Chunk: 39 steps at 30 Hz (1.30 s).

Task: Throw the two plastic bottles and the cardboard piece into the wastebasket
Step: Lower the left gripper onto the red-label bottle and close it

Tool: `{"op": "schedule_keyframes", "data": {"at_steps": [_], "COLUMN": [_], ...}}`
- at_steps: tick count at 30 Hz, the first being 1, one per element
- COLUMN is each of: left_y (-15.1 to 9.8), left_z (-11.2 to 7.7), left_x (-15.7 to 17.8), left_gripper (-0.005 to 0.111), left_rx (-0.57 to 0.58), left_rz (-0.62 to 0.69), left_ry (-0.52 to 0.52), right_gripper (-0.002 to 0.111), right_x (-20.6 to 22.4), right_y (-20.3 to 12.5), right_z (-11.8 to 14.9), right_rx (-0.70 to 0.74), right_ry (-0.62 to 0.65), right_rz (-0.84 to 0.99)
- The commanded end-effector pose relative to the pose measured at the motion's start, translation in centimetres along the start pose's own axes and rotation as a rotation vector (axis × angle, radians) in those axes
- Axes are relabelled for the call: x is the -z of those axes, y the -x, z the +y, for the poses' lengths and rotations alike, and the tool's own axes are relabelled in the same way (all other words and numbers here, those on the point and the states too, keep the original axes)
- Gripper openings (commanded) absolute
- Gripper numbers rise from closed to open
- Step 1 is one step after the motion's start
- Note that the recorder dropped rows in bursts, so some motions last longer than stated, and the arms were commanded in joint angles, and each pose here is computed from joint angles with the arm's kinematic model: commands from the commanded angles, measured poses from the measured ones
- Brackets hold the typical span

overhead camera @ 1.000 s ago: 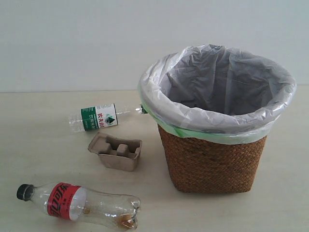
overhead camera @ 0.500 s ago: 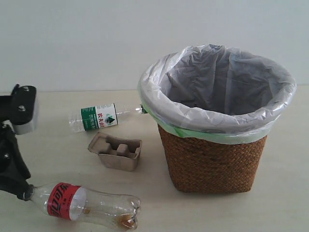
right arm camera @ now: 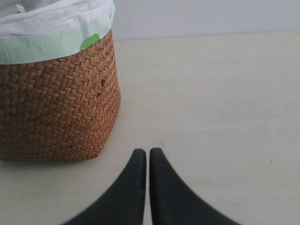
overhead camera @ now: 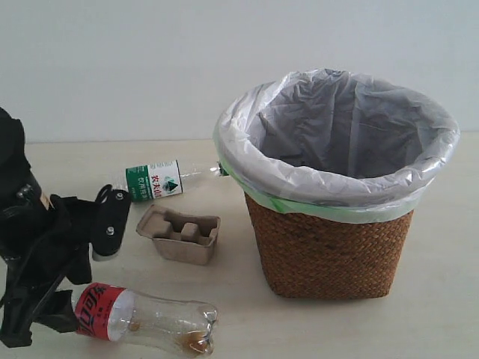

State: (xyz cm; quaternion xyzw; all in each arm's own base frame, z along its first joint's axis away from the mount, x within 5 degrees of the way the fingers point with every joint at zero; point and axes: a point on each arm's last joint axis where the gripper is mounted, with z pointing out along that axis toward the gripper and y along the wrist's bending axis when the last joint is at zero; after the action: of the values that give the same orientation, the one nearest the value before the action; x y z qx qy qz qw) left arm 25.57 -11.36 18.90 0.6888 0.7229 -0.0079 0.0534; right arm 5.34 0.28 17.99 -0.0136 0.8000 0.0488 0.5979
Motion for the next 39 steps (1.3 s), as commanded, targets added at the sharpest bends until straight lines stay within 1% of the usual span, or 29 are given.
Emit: {"op": "schedule_keyframes", "data": {"at_steps": [1,3,6,9,13,15,20,27,30,32,33,35,36,37,38,39], "left_y": [0.9,0.9,0.9,1.1,1.2,1.1,1.1,1.4,1.2,1.2,1.2,1.1,1.1,1.2,1.3,1.4], "left_z": [0.4,0.6,0.7,0.8,0.9,0.9,0.7,1.2,0.9,0.8,0.6,0.4,0.3,0.3,0.3,0.6], "left_x": [-0.4,-0.4,-0.4,-0.4,-0.4,-0.5,-1.7,-4.9,-6.7,-7.9,-8.4,-9.0,-9.0,-9.0,-8.8,-8.4], "left_gripper": [0.057,0.058,0.062,0.068,0.069,0.069,0.069,0.069,0.068,0.063,0.057,0.042,0.031,0.02,0.01,0.004], "left_rx": [-0.095,-0.095,-0.037,-0.024,-0.018,-0.018,-0.011,0.018,0.028,0.052,0.06,0.074,0.085,0.132,0.205,0.252], "left_rz": [0.024,0.021,0.016,0.002,-0.01,-0.005,0.023,0.025,0.042,0.034,0.038,0.044,0.046,0.038,0.036,0.029], "left_ry": [0.074,0.098,0.108,0.126,0.133,0.124,0.06,0.005,-0.038,-0.055,-0.072,-0.101,-0.112,-0.114,-0.108,-0.09], "right_gripper": [0.0,0.0,0.0,0.0,0.0,0.0,0.0,0.0,0.0,0.0,0.0,0.0,0.0,0.0,0.0,0.0], "right_x": [0.0,0.0,0.0,0.0,0.0,0.0,0.0,0.0,0.0,0.0,0.0,0.0,0.0,0.0,0.0,0.0], "right_y": [0.1,0.1,0.1,0.1,0.1,0.1,0.1,0.1,0.1,0.1,0.1,0.1,0.1,0.1,0.1,0.1], "right_z": [0.0,0.0,0.0,0.0,0.0,0.0,0.0,0.0,0.0,0.0,0.0,0.0,0.0,0.0,0.0,0.0], "right_rx": [0.0,0.003,0.003,0.0,0.0,0.0,0.002,0.0,0.002,0.002,0.002,0.002,0.002,0.0,0.0,0.0], "right_ry": [0.0,0.0,0.0,0.0,0.0,0.0,0.0,0.0,0.0,0.0,0.0,0.0,0.0,0.0,0.0,0.0], "right_rz": [-0.01,-0.01,-0.01,-0.01,-0.01,-0.01,-0.01,-0.01,-0.01,-0.01,-0.01,-0.01,-0.01,-0.01,-0.01,-0.01]}}
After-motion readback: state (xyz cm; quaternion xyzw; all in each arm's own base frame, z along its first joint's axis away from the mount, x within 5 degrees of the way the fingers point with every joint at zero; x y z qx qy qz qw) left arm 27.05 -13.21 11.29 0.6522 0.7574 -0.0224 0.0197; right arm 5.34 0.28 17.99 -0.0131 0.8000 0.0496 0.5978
